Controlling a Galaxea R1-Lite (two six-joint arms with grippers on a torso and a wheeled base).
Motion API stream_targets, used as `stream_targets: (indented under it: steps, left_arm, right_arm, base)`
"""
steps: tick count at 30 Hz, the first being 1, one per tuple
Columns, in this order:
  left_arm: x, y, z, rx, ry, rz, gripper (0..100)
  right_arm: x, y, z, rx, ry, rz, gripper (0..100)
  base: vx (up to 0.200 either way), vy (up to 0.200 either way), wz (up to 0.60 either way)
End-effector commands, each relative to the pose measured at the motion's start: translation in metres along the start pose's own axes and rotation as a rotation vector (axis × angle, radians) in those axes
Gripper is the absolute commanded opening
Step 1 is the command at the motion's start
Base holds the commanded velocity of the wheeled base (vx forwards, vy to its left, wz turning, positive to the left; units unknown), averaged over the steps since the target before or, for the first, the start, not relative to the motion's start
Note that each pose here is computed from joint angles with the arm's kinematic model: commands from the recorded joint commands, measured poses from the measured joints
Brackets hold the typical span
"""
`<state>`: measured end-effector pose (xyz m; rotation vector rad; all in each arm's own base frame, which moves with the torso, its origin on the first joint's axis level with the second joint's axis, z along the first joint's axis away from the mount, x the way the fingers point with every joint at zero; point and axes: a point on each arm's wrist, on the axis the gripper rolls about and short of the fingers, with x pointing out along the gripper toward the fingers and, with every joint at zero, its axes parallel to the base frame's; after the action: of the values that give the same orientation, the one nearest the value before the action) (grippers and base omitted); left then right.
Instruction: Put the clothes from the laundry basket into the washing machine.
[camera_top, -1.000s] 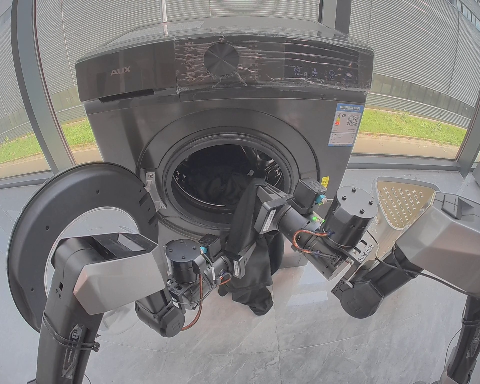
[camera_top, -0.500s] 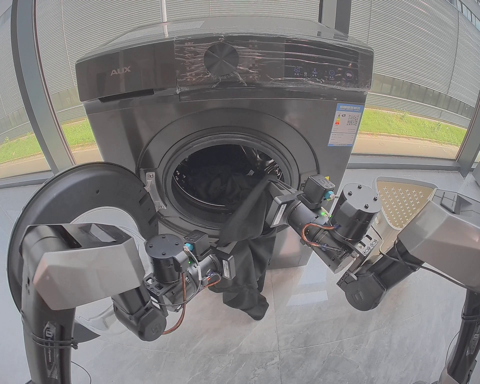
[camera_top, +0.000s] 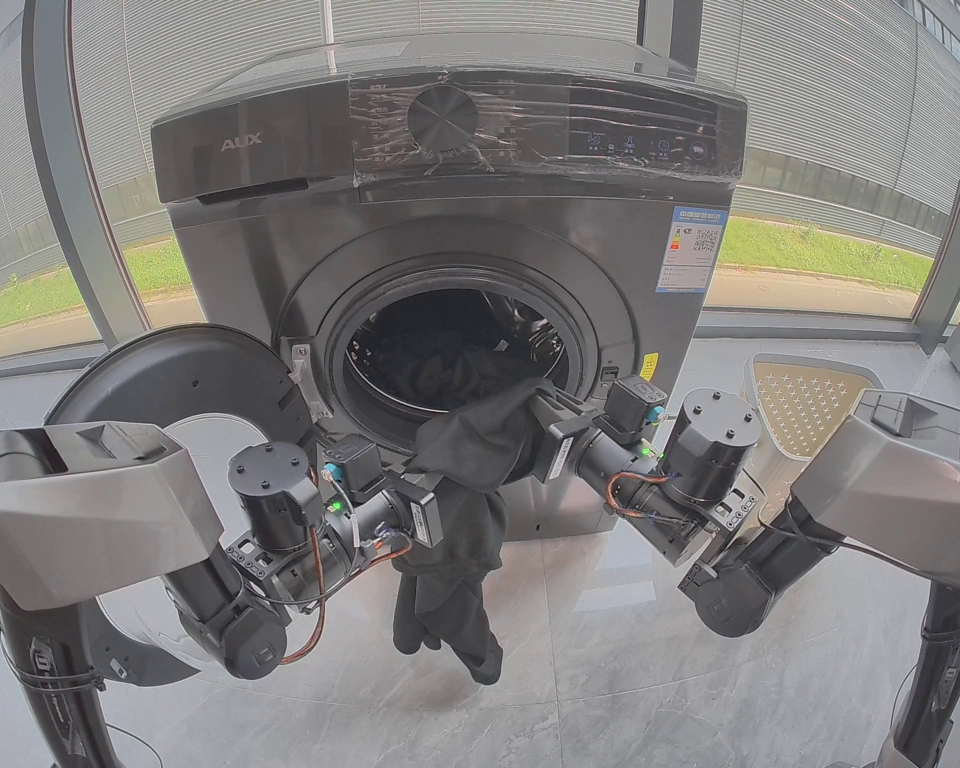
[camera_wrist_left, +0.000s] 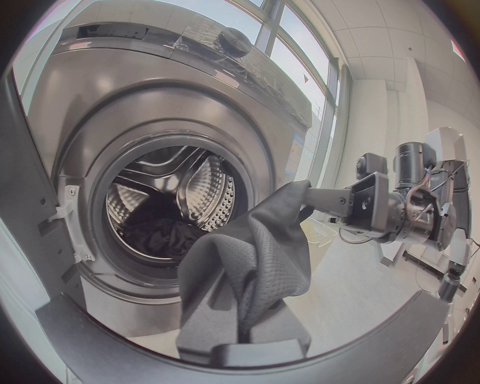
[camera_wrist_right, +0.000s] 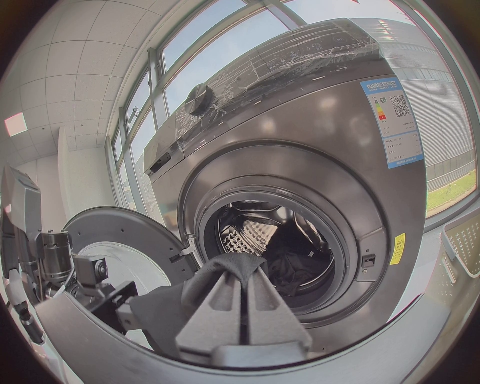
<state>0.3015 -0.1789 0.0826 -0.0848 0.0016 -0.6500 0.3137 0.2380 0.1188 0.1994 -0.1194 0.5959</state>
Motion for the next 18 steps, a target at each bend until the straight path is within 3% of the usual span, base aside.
stream_targets:
  steps: [1,4,10,16,18]
  left_arm:
    - [-0.003,0.002,0.009,0.002,-0.024,-0.012,0]
    - [-0.006,0.004,0.014,0.000,-0.031,-0.048,0]
    - [-0.009,0.009,0.014,-0.001,-0.023,-0.038,0]
    - [-0.016,0.010,0.015,0.002,-0.012,-0.081,0]
    - [-0.019,0.009,0.021,0.006,-0.023,-0.126,0]
  right_arm:
    - [-0.003,-0.003,0.001,-0.001,0.006,-0.010,100]
    - [-0.012,-0.013,0.001,-0.006,0.028,-0.037,100]
    - [-0.022,-0.035,0.001,-0.004,0.056,-0.106,100]
    - [-0.033,-0.054,-0.011,-0.010,0.126,-0.162,100]
    - [-0.040,-0.061,-0.023,-0.011,0.183,-0.183,100]
  base:
    - [0.000,0.000,0.00]
    - [0.000,0.000,0.00]
    - [0.000,0.000,0.00]
    - [0.000,0.000,0.00]
    - [0.000,0.000,0.00]
